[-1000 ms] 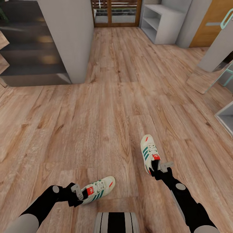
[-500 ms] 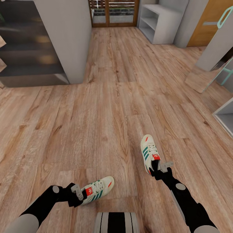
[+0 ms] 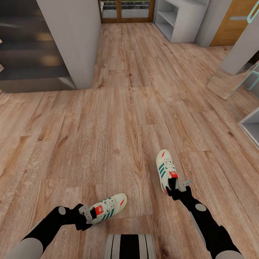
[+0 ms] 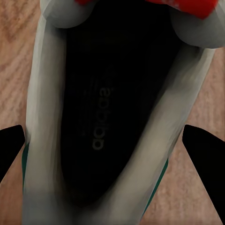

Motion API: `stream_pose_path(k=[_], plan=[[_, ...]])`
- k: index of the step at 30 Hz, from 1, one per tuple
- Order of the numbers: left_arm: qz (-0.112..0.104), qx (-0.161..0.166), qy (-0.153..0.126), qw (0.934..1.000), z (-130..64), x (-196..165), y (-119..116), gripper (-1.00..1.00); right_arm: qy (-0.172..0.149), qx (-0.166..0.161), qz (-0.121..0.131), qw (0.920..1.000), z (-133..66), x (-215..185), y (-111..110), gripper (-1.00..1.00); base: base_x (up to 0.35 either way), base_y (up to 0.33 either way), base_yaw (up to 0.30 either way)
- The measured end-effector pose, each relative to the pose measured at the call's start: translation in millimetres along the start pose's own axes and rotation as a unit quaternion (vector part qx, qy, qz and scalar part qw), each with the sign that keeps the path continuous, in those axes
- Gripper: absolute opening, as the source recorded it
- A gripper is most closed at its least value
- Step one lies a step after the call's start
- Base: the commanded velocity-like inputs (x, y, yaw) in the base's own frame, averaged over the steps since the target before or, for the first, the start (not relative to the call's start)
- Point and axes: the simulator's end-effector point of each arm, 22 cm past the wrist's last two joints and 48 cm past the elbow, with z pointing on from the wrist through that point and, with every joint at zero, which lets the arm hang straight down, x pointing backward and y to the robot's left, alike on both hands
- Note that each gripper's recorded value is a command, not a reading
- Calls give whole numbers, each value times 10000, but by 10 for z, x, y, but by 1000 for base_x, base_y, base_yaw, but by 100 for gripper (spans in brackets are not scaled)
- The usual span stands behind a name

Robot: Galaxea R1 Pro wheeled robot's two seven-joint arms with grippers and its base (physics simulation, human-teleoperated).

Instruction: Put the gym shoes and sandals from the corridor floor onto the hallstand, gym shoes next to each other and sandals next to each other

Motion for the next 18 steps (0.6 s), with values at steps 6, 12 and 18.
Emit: stream_pose_path(k=[6, 12, 18], plan=[[6, 1, 10, 10000, -2, 10, 1, 100, 1, 0, 0, 10000, 0, 0, 0, -100, 0, 0, 0], [8, -4, 17, 10000, -5, 14, 6, 100, 2, -1, 0, 10000, 0, 3, 0, -100, 0, 0, 0], [8, 1, 38, 10000, -4, 29, 3, 100, 4, 0, 1, 10000, 0, 3, 0, -100, 0, 0, 0]])
